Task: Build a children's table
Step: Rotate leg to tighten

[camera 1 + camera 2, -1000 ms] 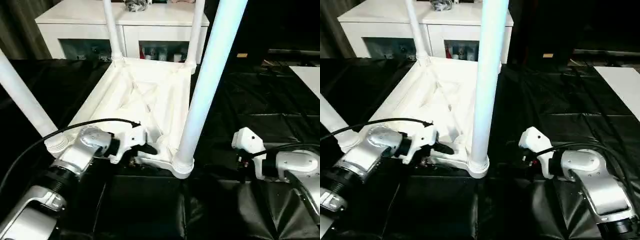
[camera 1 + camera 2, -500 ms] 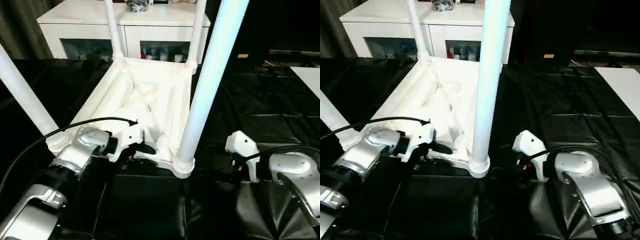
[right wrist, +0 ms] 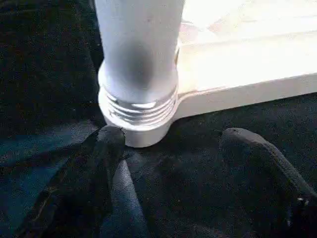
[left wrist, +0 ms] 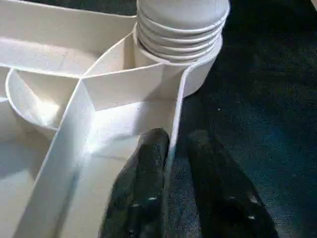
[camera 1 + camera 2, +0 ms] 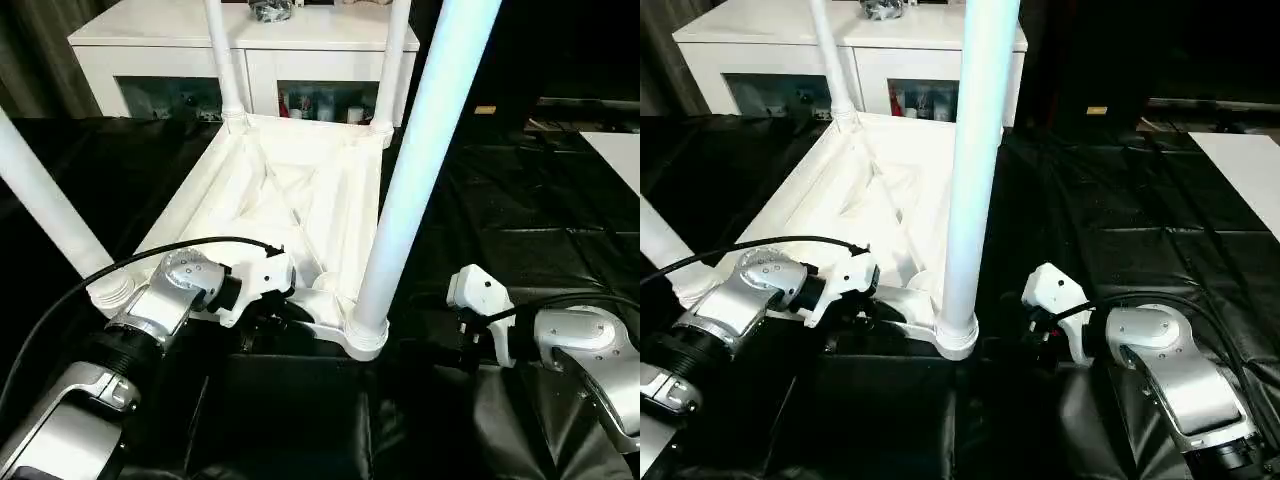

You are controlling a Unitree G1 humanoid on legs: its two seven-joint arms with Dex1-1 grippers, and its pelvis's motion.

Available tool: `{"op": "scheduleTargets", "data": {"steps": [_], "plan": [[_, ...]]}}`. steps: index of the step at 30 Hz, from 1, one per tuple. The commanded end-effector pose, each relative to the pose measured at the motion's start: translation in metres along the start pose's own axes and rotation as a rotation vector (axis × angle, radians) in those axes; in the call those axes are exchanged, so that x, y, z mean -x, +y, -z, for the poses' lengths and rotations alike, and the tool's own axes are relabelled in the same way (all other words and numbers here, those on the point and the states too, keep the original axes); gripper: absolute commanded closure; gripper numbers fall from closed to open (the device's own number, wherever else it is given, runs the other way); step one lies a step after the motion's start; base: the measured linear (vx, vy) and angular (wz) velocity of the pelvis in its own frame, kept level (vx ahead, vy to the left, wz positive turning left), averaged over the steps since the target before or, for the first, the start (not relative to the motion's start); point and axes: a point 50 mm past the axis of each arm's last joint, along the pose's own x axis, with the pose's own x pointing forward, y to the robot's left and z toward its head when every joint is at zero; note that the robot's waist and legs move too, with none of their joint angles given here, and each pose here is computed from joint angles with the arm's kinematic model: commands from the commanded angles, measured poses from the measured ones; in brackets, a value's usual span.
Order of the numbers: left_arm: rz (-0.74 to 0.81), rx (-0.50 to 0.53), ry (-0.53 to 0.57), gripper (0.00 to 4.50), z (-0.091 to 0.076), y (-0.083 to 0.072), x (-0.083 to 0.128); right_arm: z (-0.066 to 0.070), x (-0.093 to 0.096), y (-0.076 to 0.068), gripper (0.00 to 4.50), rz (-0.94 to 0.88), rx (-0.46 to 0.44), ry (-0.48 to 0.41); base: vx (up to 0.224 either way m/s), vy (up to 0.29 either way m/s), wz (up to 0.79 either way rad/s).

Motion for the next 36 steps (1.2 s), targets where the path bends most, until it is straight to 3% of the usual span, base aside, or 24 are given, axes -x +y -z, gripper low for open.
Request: {"op": "scheduleTargets", "data": {"steps": [1,5,7,9,13,19,24,27,28,33,36], "plan": [[0.036,0.065,0.029,4.04,0.008,-0.012,-0.002,-0.003,-0.002,-0.005,1.02,0.043,0.011,-0.021,0.000,0.000,0.00],[0.030,0.104,0.028,4.27,0.012,-0.020,-0.002,-0.004,-0.002,-0.011,1.02,0.103,0.010,-0.033,0.000,0.000,0.00],[-0.006,0.157,0.069,4.41,0.022,-0.029,0.000,-0.003,0.000,-0.015,1.02,0.142,0.012,-0.032,0.000,0.000,0.00],[-0.050,0.178,0.066,4.46,0.024,-0.029,0.001,-0.004,0.000,-0.016,1.02,0.145,0.009,-0.039,0.000,0.000,0.00],[-0.310,0.321,-0.026,4.48,0.021,-0.022,0.004,-0.005,-0.001,-0.017,1.02,0.153,-0.001,-0.056,0.000,0.000,0.00],[-0.485,0.452,-0.058,4.48,0.015,-0.024,-0.003,-0.001,-0.003,-0.018,1.02,0.180,-0.004,-0.044,0.000,0.000,0.00],[-0.511,0.315,-0.133,4.48,-0.002,-0.020,-0.017,0.003,-0.002,-0.031,1.02,0.281,0.008,-0.015,0.000,0.000,0.00],[-0.488,0.227,-0.196,4.48,-0.016,-0.018,-0.024,0.001,-0.005,-0.032,1.02,0.292,-0.019,-0.068,0.000,0.000,0.00],[-0.461,0.191,-0.226,4.48,-0.023,-0.019,-0.029,-0.003,-0.011,-0.033,1.02,0.314,-0.066,-0.138,0.000,0.000,0.00],[-0.412,0.170,-0.242,4.50,-0.026,-0.020,-0.034,-0.006,-0.018,-0.032,0.74,0.321,-0.119,-0.205,0.000,0.000,0.00],[-0.314,0.164,-0.201,4.50,-0.019,-0.028,-0.039,-0.010,-0.029,-0.023,0.36,0.219,-0.127,-0.241,0.000,0.000,0.00]]}}
